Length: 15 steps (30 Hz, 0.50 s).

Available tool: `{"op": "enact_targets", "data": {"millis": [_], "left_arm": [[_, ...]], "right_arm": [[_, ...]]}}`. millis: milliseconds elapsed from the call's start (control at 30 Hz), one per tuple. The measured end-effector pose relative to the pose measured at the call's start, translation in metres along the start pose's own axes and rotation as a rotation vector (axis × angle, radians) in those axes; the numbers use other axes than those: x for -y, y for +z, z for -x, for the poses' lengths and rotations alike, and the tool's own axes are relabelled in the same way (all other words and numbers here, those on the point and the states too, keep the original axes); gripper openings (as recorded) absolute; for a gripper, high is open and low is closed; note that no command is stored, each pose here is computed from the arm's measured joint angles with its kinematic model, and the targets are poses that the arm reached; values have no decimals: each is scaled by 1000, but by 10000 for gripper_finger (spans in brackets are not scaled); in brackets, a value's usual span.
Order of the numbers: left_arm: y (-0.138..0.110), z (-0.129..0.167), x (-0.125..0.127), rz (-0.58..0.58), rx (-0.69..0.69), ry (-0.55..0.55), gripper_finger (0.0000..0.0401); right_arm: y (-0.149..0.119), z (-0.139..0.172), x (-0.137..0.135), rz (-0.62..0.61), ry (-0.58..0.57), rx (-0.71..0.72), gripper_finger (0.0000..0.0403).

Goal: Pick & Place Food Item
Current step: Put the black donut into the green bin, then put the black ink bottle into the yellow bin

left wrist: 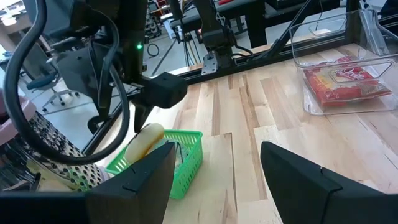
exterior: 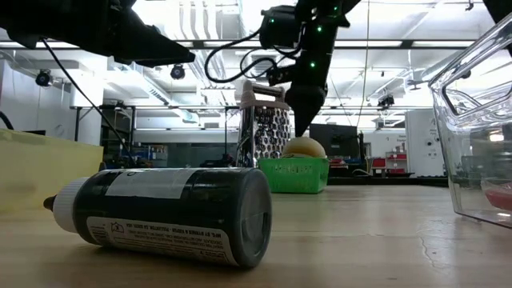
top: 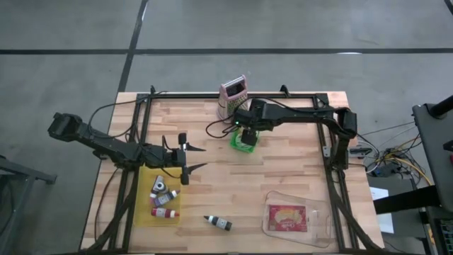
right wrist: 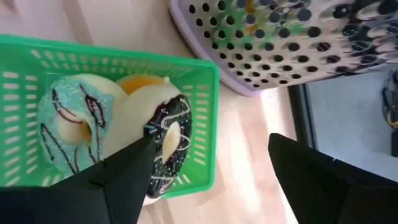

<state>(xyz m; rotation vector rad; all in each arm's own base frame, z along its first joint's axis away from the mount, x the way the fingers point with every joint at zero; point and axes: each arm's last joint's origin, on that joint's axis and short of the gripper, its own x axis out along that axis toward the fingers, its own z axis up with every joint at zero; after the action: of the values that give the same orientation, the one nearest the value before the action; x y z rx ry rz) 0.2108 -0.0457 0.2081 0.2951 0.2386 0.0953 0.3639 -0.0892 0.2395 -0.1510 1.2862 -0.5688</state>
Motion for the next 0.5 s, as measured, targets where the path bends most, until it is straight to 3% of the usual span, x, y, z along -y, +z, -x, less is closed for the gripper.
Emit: {"op": "enact_targets", "data": {"millis": [267, 500], "left_arm": [[-1, 0, 0, -2, -7, -1, 241], [-1, 0, 0, -3, -10, 0, 241]], "right_arm": [[-1, 6, -6, -20, 13, 10, 311], [-4, 44, -17, 2, 9, 119, 304]]}}
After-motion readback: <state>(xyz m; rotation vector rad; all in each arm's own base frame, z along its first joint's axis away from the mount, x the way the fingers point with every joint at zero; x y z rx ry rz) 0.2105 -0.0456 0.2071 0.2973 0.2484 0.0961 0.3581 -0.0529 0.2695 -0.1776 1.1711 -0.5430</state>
